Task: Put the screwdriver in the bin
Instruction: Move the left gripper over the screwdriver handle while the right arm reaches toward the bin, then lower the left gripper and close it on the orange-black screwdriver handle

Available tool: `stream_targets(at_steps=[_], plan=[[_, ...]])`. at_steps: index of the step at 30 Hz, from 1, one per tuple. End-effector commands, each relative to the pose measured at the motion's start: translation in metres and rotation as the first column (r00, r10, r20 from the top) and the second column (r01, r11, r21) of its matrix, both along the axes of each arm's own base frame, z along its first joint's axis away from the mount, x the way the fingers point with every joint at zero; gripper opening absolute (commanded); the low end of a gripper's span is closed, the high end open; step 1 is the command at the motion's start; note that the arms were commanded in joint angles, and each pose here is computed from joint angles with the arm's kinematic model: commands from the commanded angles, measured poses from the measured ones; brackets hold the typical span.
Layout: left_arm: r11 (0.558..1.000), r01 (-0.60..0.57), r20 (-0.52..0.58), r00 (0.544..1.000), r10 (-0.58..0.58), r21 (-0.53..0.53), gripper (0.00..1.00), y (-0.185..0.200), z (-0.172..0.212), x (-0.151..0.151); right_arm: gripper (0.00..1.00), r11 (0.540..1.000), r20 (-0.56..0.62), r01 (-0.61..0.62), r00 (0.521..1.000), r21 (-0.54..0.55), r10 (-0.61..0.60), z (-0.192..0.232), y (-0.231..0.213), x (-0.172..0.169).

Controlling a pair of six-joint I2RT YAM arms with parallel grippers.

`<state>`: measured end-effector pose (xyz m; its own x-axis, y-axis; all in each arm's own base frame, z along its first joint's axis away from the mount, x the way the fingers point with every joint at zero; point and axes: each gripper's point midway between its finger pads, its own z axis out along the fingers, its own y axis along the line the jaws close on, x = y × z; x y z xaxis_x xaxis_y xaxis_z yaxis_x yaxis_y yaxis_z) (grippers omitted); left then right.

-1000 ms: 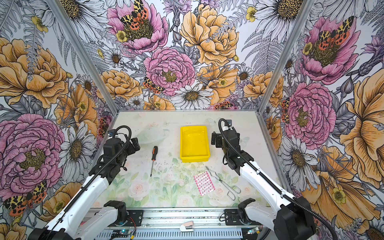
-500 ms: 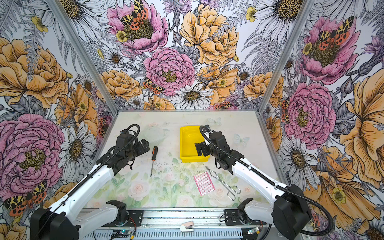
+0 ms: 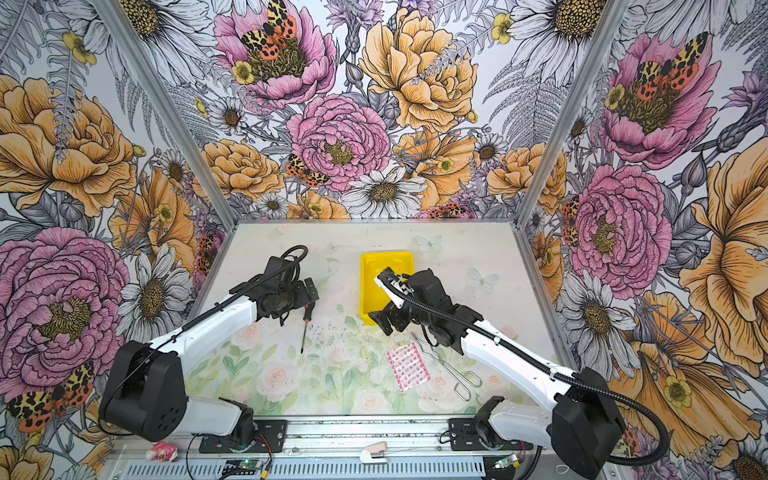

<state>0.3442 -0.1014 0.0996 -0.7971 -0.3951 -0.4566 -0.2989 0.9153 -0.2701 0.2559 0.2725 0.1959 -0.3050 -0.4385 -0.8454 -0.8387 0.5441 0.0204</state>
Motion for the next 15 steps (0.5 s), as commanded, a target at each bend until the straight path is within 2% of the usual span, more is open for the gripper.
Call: stream_targets(at_steps=[1,11,15], plan=[[1.0,0.019,-0.012,1.0,-0.019,-0.007,0.99,-0.009,-0.001,0.012,0.99,0.988,0.037,-0.151,0.988,-0.021,0.152,0.001,0.01,-0.029],[0.994,0.097,-0.121,0.989,-0.091,0.045,0.99,-0.018,-0.028,0.027,0.99,0.945,0.05,-0.323,0.944,-0.05,0.325,-0.004,0.036,-0.043],[0.993,0.109,-0.16,0.982,-0.099,0.053,0.98,-0.019,-0.044,0.027,0.99,0.936,0.06,-0.346,0.935,-0.065,0.35,-0.004,0.039,-0.045]])
